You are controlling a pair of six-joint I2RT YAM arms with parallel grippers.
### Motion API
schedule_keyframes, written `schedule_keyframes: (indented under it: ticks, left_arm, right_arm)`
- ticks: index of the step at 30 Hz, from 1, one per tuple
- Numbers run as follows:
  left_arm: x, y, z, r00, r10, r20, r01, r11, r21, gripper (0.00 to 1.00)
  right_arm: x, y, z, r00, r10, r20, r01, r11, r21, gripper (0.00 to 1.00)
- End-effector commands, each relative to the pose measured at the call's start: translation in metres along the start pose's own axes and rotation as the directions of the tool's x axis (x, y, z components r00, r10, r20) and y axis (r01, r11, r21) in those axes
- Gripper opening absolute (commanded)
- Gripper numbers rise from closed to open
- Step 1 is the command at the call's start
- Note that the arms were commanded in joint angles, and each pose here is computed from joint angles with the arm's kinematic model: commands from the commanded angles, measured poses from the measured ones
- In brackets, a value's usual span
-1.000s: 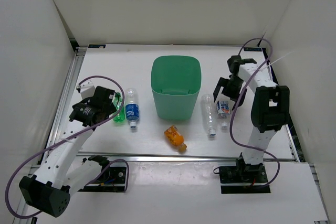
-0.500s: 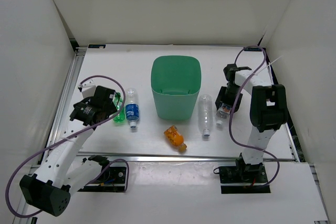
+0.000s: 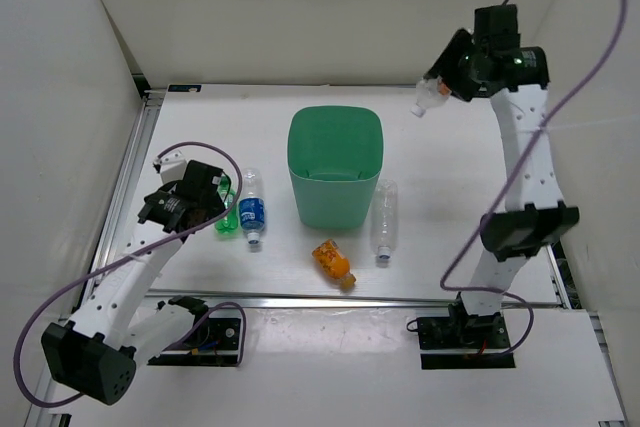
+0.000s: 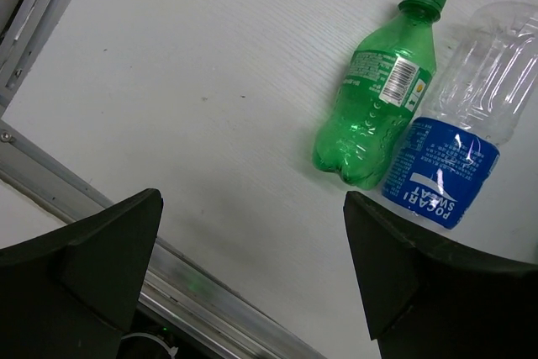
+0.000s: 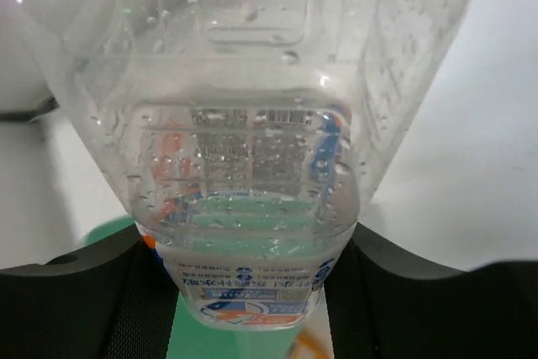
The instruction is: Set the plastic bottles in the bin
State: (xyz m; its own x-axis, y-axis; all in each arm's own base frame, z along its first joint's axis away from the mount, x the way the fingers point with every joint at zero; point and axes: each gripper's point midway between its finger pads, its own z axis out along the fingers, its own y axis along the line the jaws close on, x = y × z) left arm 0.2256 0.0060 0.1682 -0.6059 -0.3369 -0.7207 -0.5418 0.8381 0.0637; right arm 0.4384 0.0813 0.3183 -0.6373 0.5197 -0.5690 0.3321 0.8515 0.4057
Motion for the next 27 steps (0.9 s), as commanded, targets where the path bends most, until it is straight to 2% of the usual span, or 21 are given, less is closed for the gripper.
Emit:
schedule_keyframes:
  ticks: [1, 4, 7, 9, 10, 12, 13, 14, 15, 17, 21, 23, 24, 25, 26, 27]
  left_arm:
    - [-0.018, -0.012, -0.004, 0.998, -0.048, 0.031, 0.047, 0.998, 0.036, 1.0]
    - [-0.02, -0.016, -0.004, 0.999, -0.045, 0.023, 0.044, 0.998, 0.04, 1.0]
    - [-0.022, -0.021, -0.002, 0.999, -0.044, 0.022, 0.043, 0.998, 0.039, 1.0]
    - [-0.022, -0.021, -0.002, 0.999, -0.044, 0.022, 0.043, 0.998, 0.039, 1.0]
    - [-0.023, -0.019, -0.002, 0.999, -0.044, 0.028, 0.043, 0.999, 0.032, 1.0]
    - [-0.023, -0.019, -0.002, 0.999, -0.044, 0.028, 0.043, 0.999, 0.032, 1.0]
    - [-0.023, -0.019, -0.002, 0.999, -0.044, 0.028, 0.043, 0.999, 0.032, 1.0]
    - [-0.023, -0.019, -0.002, 0.999, -0.044, 0.028, 0.043, 0.999, 0.032, 1.0]
    - [-0.021, -0.018, 0.0, 0.999, -0.039, 0.022, 0.038, 0.999, 0.027, 1.0]
    - [-0.017, -0.019, 0.001, 0.999, -0.033, 0.011, 0.032, 0.999, 0.029, 1.0]
    - [-0.011, -0.016, 0.002, 0.999, -0.054, -0.006, 0.054, 0.998, 0.014, 1.0]
    - [-0.009, -0.017, 0.004, 0.999, -0.048, -0.012, 0.048, 0.999, 0.008, 1.0]
    - [-0.009, -0.017, 0.004, 0.999, -0.048, -0.012, 0.048, 0.999, 0.008, 1.0]
    - [-0.01, -0.015, 0.005, 0.998, -0.054, -0.012, 0.054, 0.999, 0.001, 1.0]
    - [-0.009, -0.016, 0.007, 0.998, -0.058, -0.018, 0.058, 0.998, -0.004, 1.0]
    - [-0.009, -0.016, 0.007, 0.998, -0.058, -0.018, 0.058, 0.998, -0.004, 1.0]
  right_arm:
    - [0.022, 0.072, -0.073, 0.999, -0.037, -0.007, 0.033, 0.952, -0.303, 0.42]
    - [0.051, 0.112, -0.09, 0.99, -0.138, 0.009, 0.128, 0.889, -0.439, 0.42]
    - [0.092, 0.137, -0.083, 0.965, -0.257, -0.049, 0.206, 0.863, -0.461, 0.4]
    - [0.122, 0.15, -0.09, 0.93, -0.363, -0.054, 0.293, 0.823, -0.487, 0.4]
    - [0.13, 0.15, -0.083, 0.922, -0.384, -0.048, 0.321, 0.828, -0.459, 0.4]
    - [0.146, 0.158, -0.084, 0.894, -0.446, -0.038, 0.377, 0.796, -0.473, 0.53]
    - [0.149, 0.153, -0.078, 0.89, -0.452, -0.056, 0.381, 0.807, -0.451, 0.6]
    - [0.152, 0.154, -0.079, 0.888, -0.457, -0.051, 0.389, 0.805, -0.447, 0.82]
    - [0.154, 0.149, -0.076, 0.884, -0.462, -0.067, 0.393, 0.813, -0.429, 0.91]
    - [0.15, 0.142, -0.079, 0.889, -0.455, -0.048, 0.4, 0.824, -0.402, 1.0]
    - [0.1, 0.127, -0.107, 0.917, -0.388, 0.093, 0.396, 0.852, -0.343, 1.0]
    - [0.063, 0.098, -0.118, 0.956, -0.252, 0.146, 0.284, 0.919, -0.273, 1.0]
    - [0.058, 0.083, -0.115, 0.968, -0.209, 0.136, 0.237, 0.94, -0.244, 1.0]
    - [0.071, 0.055, -0.089, 0.984, -0.171, 0.059, 0.178, 0.97, -0.163, 1.0]
    - [0.061, 0.024, -0.081, 0.993, -0.107, 0.054, 0.112, 0.989, -0.092, 1.0]
    - [0.071, 0.004, -0.067, 0.996, -0.091, -0.001, 0.09, 0.995, -0.052, 1.0]
